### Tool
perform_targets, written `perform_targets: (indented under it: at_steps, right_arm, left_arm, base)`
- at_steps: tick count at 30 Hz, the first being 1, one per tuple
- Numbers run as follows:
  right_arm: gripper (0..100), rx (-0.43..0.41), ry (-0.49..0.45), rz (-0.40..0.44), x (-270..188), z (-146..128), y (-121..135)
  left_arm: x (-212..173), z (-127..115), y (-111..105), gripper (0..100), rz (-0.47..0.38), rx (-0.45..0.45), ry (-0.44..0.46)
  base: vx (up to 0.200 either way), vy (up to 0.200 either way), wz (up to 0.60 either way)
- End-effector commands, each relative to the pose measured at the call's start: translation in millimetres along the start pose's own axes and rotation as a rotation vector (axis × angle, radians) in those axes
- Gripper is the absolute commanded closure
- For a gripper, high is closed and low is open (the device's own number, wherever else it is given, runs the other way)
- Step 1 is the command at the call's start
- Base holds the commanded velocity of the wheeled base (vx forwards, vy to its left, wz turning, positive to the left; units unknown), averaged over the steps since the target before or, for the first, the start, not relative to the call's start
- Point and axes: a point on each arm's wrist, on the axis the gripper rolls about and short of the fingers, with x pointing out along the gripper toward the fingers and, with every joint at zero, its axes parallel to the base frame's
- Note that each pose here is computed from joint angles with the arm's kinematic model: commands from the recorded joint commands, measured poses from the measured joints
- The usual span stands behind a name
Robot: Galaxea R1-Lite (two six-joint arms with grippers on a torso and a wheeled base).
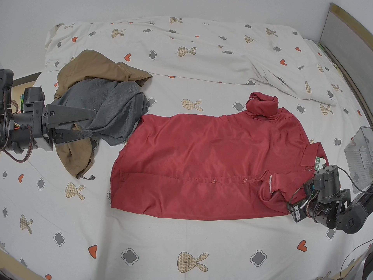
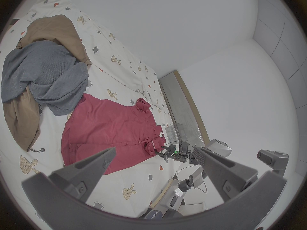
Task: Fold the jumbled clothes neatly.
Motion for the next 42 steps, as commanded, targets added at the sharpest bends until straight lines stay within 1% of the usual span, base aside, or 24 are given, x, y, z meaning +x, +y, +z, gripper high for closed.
perform_targets:
  at_steps: [1,6,8,10,12,14,15,19,23,26,27,29,30,31,32,41,42]
  right_arm:
    - [100,-0.004,0.017,-0.002,4.0,-2.0,0.9]
    - [100,0.002,0.000,-0.006,0.7,0.3,-1.9]
    - [100,0.003,-0.028,-0.013,-4.4,4.6,-6.4]
    - [100,-0.020,-0.043,-0.028,-7.1,6.9,-11.2]
    - [100,-0.065,-0.057,-0.046,-9.9,9.5,-17.2]
    - [100,-0.065,-0.057,-0.046,-9.9,9.5,-17.2]
    - [100,-0.077,-0.101,-0.061,-18.8,16.7,-23.8]
    - [100,-0.111,-0.117,-0.069,-23.3,18.3,-25.8]
    - [100,-0.118,-0.103,-0.069,-21.8,15.4,-24.9]
    - [100,-0.134,-0.058,-0.080,-20.3,4.6,-23.4]
    - [100,-0.134,-0.058,-0.080,-20.3,4.6,-23.4]
    - [100,-0.144,-0.004,-0.095,-17.9,-7.3,-22.8]
    - [100,-0.144,-0.001,-0.095,-17.6,-8.0,-22.9]
    - [100,-0.137,0.022,-0.108,-15.2,-11.9,-26.3]
    - [0,-0.130,0.027,-0.118,-14.2,-12.0,-29.1]
    - [0,-0.080,-0.027,-0.133,-19.2,-2.4,-33.4]
    - [0,-0.060,-0.060,-0.137,-27.5,-0.4,-36.2]
  left_arm:
    - [0.2,-0.1,0.4,0,0.000,-0.002,0.001]
    - [0.2,-0.1,0.4,0,0.000,-0.002,0.001]
    - [0.3,-0.5,0.6,0,0.001,-0.003,0.002]
    - [0.5,-0.1,0.8,0,0.001,-0.003,0.002]
    - [0.5,-0.1,0.8,0,0.001,-0.003,0.002]
    - [0.5,-0.1,0.8,0,0.001,-0.003,0.002]
    - [1.0,-0.2,1.1,0,0.000,-0.004,0.003]
    - [1.6,-0.1,2.0,0,0.000,-0.005,0.004]
    - [1.6,-0.1,2.0,0,0.000,-0.005,0.004]
    - [1.9,-0.5,2.7,0,0.001,-0.009,0.006]
    - [1.9,-0.5,2.7,0,0.001,-0.009,0.006]
    - [2.2,-0.5,3.2,0,0.001,-0.011,0.007]
    - [2.2,-0.5,3.2,0,0.001,-0.011,0.007]
    - [2.2,-0.5,3.2,0,0.001,-0.011,0.007]
    - [2.5,-0.5,3.7,0,0.002,-0.012,0.008]
    - [2.3,-0.7,3.4,0,0.001,-0.011,0.007]
    - [2.3,-0.7,3.4,0,0.001,-0.011,0.007]
  base:
    - [0.000,0.000,0.00]
    - [0.000,0.000,0.00]
    - [0.000,0.000,0.00]
    - [0.000,0.000,0.00]
    - [0.000,0.000,0.00]
    - [0.000,0.000,0.00]
    - [0.000,0.000,0.00]
    - [0.000,0.000,0.00]
    - [0.000,0.000,0.00]
    - [0.000,0.000,0.00]
    - [0.000,0.000,0.00]
    - [0.000,0.000,0.00]
    - [0.000,0.000,0.00]
    - [0.000,0.000,0.00]
    - [0.000,0.000,0.00]
    - [0.000,0.000,0.00]
    - [0.000,0.000,0.00]
